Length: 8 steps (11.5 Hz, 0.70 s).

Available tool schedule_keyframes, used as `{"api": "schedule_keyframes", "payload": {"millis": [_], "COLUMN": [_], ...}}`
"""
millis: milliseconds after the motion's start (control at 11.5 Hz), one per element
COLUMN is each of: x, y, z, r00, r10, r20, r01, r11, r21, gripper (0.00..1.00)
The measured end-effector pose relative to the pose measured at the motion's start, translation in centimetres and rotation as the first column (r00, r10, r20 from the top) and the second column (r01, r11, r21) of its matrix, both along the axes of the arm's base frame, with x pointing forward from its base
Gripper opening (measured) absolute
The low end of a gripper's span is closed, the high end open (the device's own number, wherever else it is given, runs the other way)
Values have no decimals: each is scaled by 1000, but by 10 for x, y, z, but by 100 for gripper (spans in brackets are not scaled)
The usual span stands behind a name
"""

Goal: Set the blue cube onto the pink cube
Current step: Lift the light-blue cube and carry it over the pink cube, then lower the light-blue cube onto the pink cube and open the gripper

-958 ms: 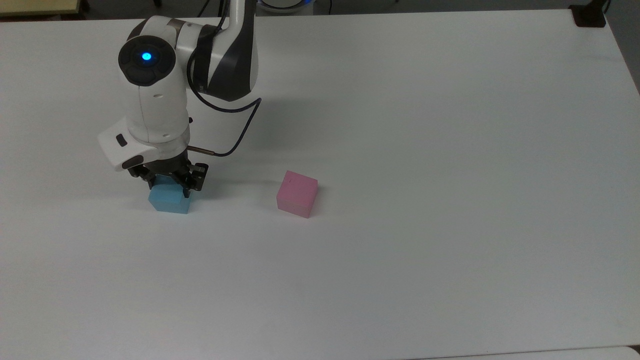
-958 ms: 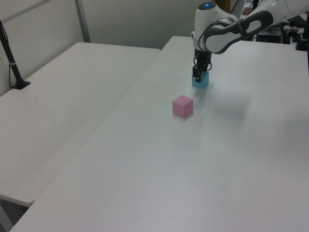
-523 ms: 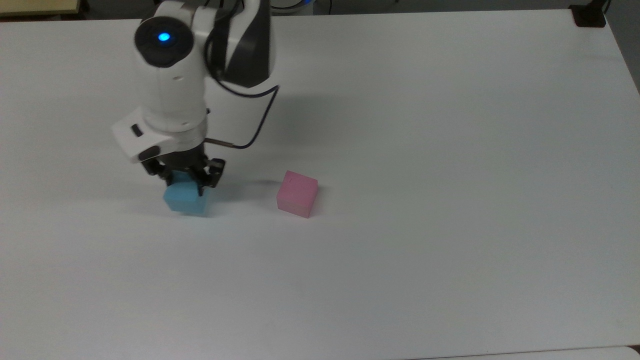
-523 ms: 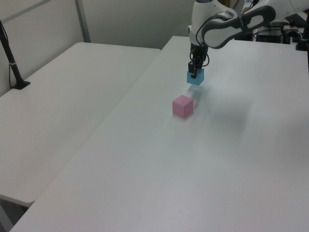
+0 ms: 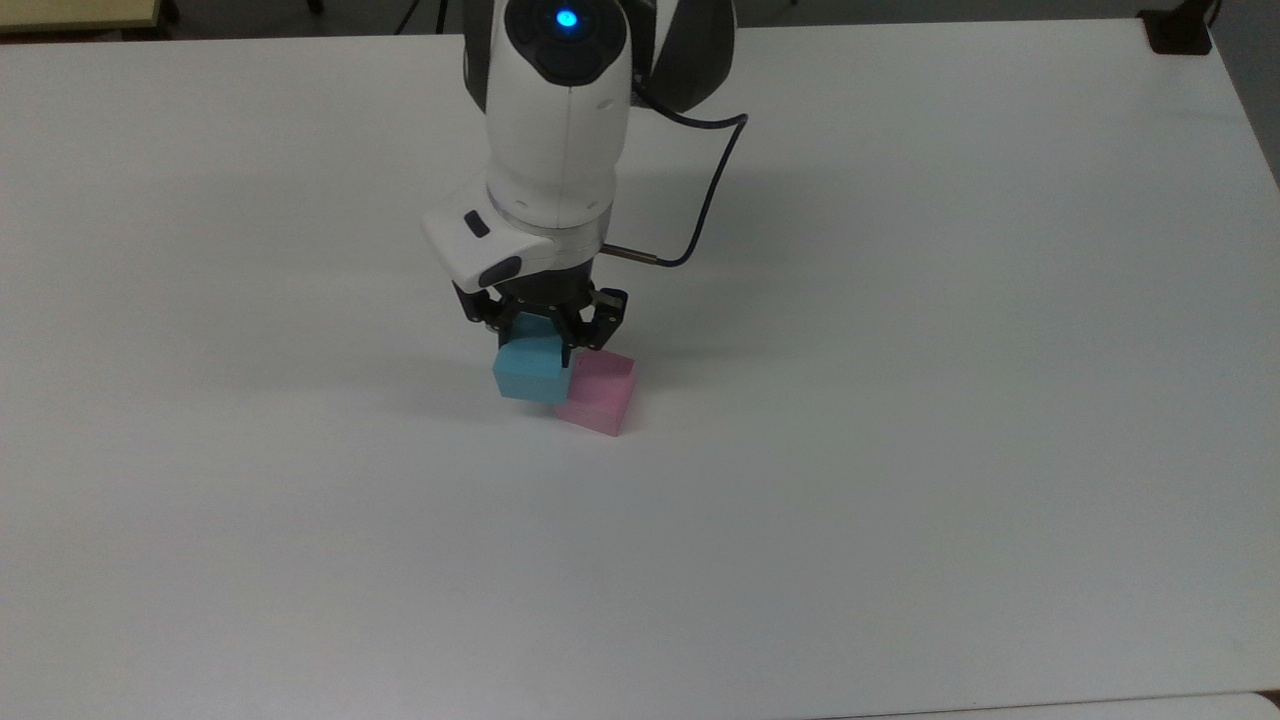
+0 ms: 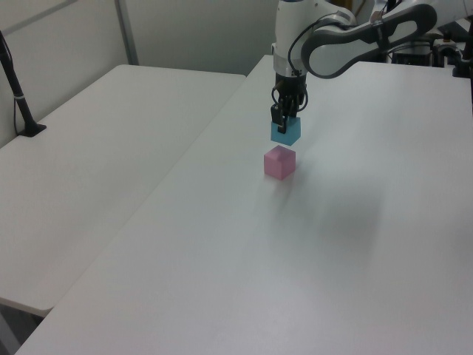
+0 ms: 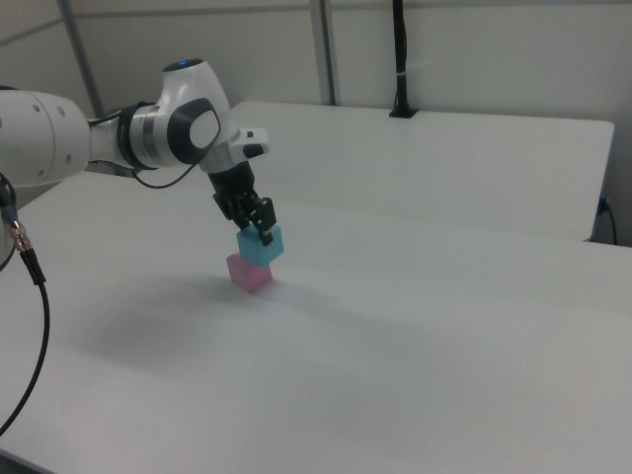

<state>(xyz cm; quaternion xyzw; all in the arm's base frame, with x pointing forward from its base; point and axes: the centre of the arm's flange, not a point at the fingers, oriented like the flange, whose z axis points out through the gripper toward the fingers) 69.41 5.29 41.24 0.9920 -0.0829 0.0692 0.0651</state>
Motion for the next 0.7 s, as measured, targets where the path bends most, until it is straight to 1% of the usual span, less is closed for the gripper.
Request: {"api": "schedule_keyframes", "payload": {"millis": [174,348,435,523,610,697], "x": [-2,-4,-4,-4,-4,-3], "y": [21,33,36,38,39,39], "z": [-3,-8,-11,-12,-10,-2], "r00": [1000,1000,1000,1000,1000,1000], "r10": [-5,-10,-18,-18,-18,-19], "r20": [-2,-8,-10,-12,-8,6], "r01": [5,10,18,19,19,19], "r11": [1000,1000,999,999,999,999], "r21": [19,28,29,29,30,32], "gripper": [55,63,71,83,98,100]}}
